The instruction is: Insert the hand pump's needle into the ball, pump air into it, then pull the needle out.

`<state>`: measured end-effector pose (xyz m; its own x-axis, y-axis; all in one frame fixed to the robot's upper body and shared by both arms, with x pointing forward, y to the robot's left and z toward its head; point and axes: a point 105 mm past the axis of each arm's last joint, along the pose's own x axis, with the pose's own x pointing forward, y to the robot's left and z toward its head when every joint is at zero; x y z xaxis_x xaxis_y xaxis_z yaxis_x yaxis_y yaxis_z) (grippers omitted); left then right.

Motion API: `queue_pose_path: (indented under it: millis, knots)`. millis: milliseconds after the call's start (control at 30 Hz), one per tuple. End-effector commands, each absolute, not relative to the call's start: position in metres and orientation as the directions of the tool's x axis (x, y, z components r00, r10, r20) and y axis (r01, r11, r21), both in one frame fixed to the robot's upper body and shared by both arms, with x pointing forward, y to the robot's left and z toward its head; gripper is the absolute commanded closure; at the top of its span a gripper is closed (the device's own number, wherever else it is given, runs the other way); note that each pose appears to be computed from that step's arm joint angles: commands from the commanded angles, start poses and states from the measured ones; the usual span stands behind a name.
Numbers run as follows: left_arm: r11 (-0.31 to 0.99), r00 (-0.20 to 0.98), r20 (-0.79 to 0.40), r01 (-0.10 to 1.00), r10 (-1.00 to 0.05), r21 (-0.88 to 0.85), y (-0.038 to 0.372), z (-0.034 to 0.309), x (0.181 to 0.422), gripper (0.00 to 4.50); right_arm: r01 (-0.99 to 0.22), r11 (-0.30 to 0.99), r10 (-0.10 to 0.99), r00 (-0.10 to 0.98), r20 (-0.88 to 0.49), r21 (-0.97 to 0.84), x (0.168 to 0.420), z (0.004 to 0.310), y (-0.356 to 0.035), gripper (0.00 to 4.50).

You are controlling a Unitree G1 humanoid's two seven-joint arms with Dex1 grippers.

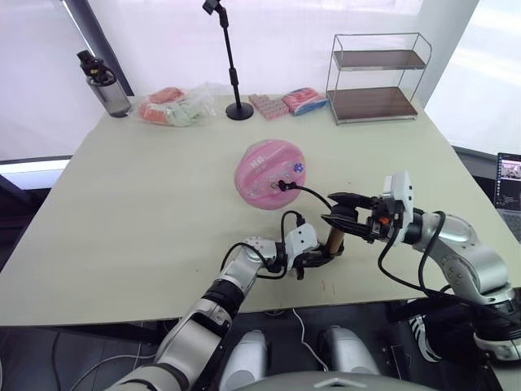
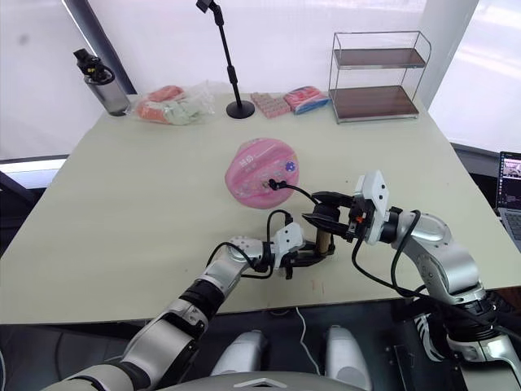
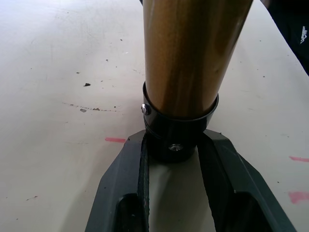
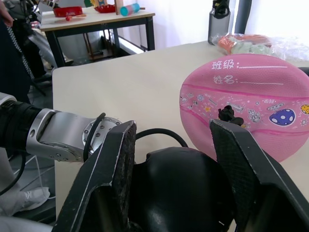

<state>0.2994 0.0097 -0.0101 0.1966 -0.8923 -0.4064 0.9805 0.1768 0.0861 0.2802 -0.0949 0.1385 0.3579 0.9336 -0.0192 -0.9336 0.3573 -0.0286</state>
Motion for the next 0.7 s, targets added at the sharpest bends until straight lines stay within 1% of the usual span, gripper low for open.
queue_pose_path:
  millis: [33, 433, 567, 667, 700]
  knots:
    - [0.161, 0.132, -0.507, 0.987, -0.852, -0.014, 0.023, -0.043, 0.28, 3.41, -0.894, 0.413, 0.892, 0.357, -0.278, 0.174, 0.269, 0.054, -0.104, 2.49]
    - [0.165, 0.135, -0.504, 0.986, -0.853, -0.015, 0.022, -0.042, 0.282, 3.41, -0.867, 0.445, 0.872, 0.362, -0.33, 0.225, 0.269, 0.038, -0.107, 2.49]
    - [0.17, 0.139, -0.506, 0.985, -0.851, -0.014, 0.023, -0.043, 0.282, 3.41, -0.884, 0.437, 0.885, 0.388, -0.258, 0.168, 0.274, 0.065, -0.105, 2.49]
    - [0.171, 0.14, -0.509, 0.985, -0.849, -0.014, 0.025, -0.043, 0.282, 3.41, -0.904, 0.417, 0.9, 0.395, -0.183, 0.099, 0.279, 0.099, -0.102, 2.49]
    - [0.171, 0.139, -0.509, 0.985, -0.849, -0.015, 0.026, -0.044, 0.282, 3.41, -0.906, 0.413, 0.903, 0.395, -0.171, 0.089, 0.279, 0.105, -0.102, 2.49]
